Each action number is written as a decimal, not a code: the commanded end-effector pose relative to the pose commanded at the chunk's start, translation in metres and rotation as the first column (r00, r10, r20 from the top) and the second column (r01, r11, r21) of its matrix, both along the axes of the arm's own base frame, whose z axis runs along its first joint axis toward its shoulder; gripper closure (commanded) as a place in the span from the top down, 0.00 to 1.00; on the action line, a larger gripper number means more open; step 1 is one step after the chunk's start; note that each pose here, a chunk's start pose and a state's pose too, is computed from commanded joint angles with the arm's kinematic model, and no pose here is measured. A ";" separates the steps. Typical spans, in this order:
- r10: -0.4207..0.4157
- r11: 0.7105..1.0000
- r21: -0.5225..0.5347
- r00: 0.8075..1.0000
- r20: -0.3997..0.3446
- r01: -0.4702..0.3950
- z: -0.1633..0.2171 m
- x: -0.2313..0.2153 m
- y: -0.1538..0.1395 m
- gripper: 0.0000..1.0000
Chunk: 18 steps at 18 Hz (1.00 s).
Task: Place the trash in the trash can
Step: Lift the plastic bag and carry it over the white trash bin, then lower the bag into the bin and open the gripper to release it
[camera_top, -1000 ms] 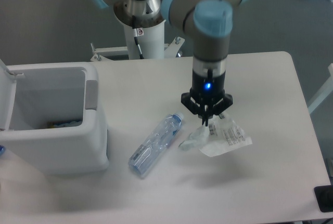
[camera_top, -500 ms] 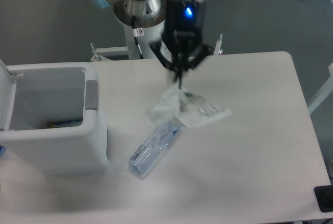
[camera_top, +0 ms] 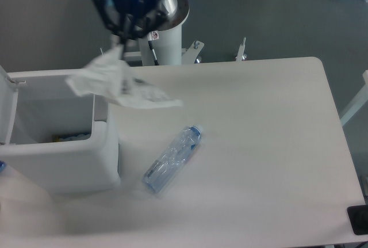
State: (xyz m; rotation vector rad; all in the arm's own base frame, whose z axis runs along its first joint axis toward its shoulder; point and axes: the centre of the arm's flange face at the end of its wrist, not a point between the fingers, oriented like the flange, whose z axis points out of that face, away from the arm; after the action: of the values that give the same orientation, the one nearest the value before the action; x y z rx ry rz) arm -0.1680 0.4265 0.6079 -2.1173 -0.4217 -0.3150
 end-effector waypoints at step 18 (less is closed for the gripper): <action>-0.396 0.901 0.001 0.826 -0.401 0.433 -0.035 0.031 0.036 0.00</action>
State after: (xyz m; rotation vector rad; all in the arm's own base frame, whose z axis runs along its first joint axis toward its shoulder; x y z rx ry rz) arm -0.1366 0.4627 0.5728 -2.0994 0.2951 -0.1425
